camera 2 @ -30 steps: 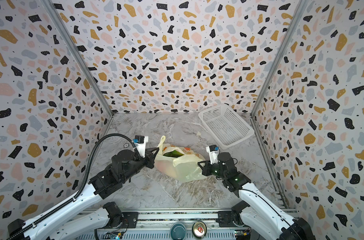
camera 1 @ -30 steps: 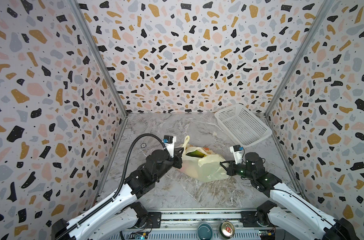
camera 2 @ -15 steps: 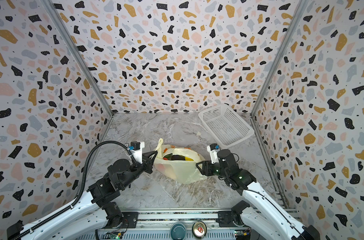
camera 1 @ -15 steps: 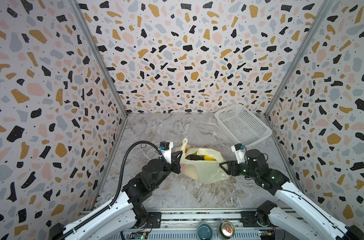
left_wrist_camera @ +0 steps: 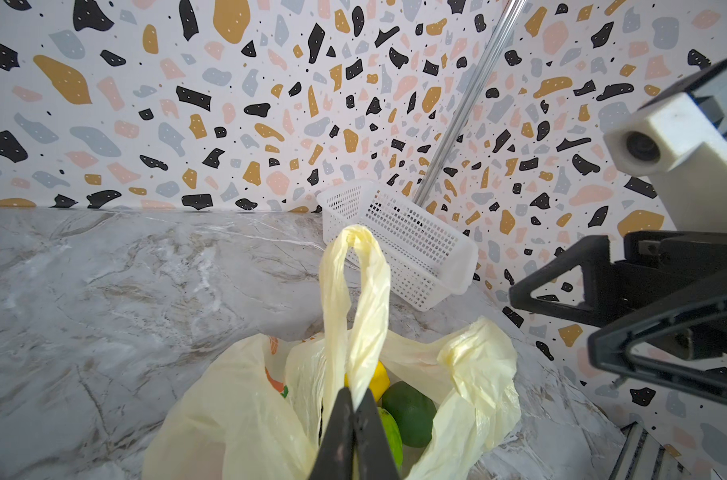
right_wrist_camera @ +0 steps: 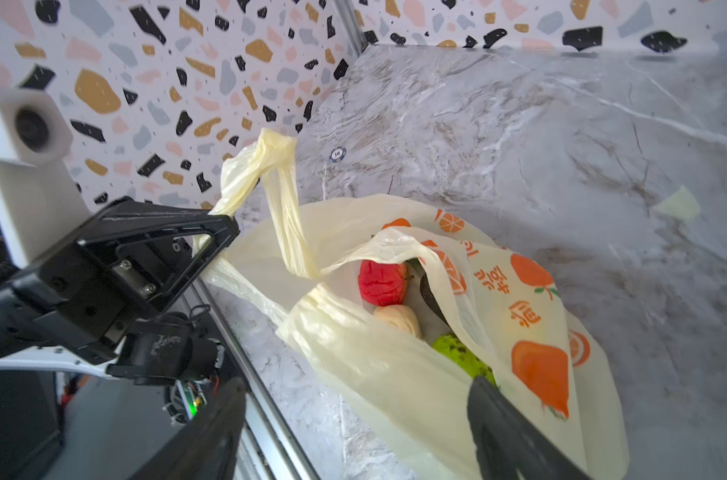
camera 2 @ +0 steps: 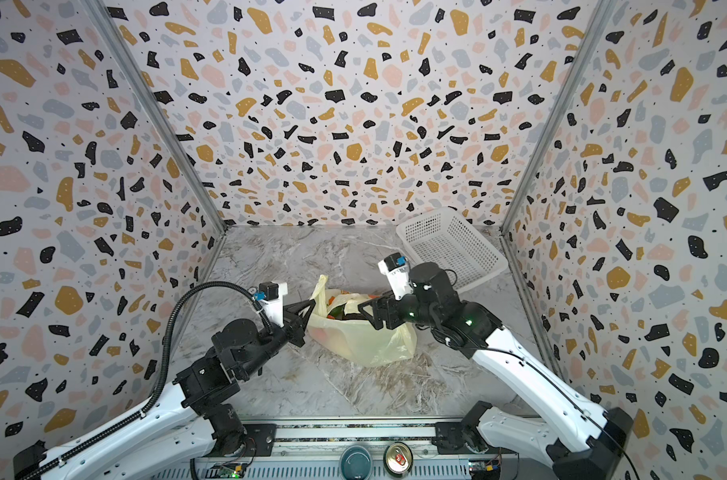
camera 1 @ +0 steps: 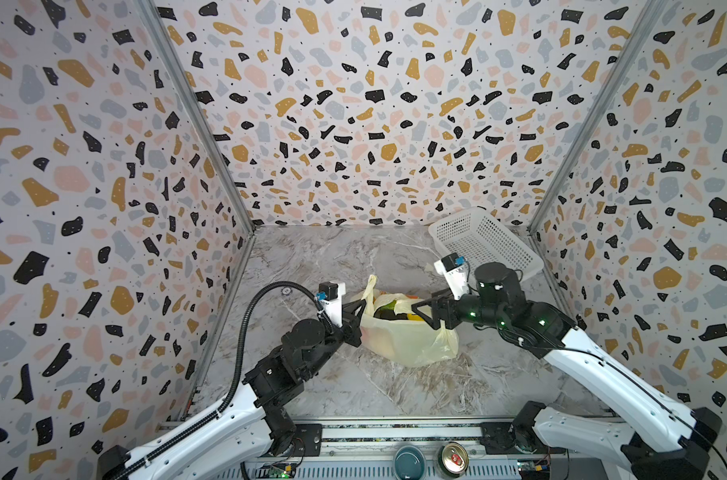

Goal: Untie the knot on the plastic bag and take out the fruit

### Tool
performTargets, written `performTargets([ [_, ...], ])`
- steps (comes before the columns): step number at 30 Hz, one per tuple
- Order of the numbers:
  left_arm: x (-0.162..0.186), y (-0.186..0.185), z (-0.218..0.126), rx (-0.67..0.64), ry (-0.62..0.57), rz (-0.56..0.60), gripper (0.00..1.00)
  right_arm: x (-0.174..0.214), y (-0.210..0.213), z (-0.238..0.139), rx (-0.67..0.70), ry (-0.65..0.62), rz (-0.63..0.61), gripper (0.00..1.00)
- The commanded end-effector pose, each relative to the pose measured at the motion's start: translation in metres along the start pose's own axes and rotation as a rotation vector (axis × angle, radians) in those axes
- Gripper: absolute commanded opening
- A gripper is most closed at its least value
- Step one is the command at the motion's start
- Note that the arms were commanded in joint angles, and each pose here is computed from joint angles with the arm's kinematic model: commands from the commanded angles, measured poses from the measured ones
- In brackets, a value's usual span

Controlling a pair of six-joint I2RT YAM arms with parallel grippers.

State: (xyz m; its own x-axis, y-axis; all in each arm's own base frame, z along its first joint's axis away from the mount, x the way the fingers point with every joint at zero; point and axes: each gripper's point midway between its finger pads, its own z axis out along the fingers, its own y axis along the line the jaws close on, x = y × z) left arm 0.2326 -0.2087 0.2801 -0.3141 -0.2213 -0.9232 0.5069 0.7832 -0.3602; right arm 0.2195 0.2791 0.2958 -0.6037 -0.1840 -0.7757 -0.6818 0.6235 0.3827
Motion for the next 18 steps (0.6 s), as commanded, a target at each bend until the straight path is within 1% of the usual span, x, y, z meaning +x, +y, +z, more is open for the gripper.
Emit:
performTargets([
  [1,-0.022,-0.009,-0.003,0.028,-0.071,0.001,0.00,-0.001,0.007,-0.004,0.071,0.024,-0.148,0.91],
  [5,-0.022,-0.010,-0.004,0.032,-0.071,0.004,0.00,0.007,-0.007,0.008,0.209,0.047,-0.235,0.91],
  [6,-0.022,-0.011,-0.004,0.034,-0.072,0.002,0.00,0.008,-0.013,0.013,0.240,0.049,-0.250,0.90],
  [7,-0.022,-0.010,-0.005,0.031,-0.071,0.002,0.00,0.007,-0.020,0.015,0.279,0.048,-0.257,0.85],
  [8,-0.021,-0.009,-0.005,0.030,-0.070,0.002,0.00,0.006,-0.025,0.016,0.307,0.044,-0.264,0.76],
  [9,-0.020,-0.009,-0.005,0.027,-0.069,0.002,0.00,0.006,-0.031,0.016,0.338,0.042,-0.264,0.63],
  [10,-0.020,-0.008,-0.005,0.022,-0.070,0.001,0.00,0.003,-0.035,0.013,0.371,0.030,-0.258,0.44],
  [14,-0.019,-0.006,-0.006,0.016,-0.069,-0.002,0.00,0.004,-0.051,-0.005,0.451,-0.002,-0.223,0.07],
  [15,-0.018,-0.005,-0.006,0.014,-0.069,0.001,0.00,0.007,-0.058,-0.011,0.474,-0.005,-0.196,0.00],
  [17,-0.017,-0.005,-0.006,0.014,-0.065,0.004,0.00,0.015,-0.075,-0.022,0.498,-0.019,-0.120,0.00],
  [18,-0.016,-0.005,-0.006,0.013,-0.064,0.004,0.00,0.019,-0.082,-0.028,0.488,-0.036,-0.067,0.00],
])
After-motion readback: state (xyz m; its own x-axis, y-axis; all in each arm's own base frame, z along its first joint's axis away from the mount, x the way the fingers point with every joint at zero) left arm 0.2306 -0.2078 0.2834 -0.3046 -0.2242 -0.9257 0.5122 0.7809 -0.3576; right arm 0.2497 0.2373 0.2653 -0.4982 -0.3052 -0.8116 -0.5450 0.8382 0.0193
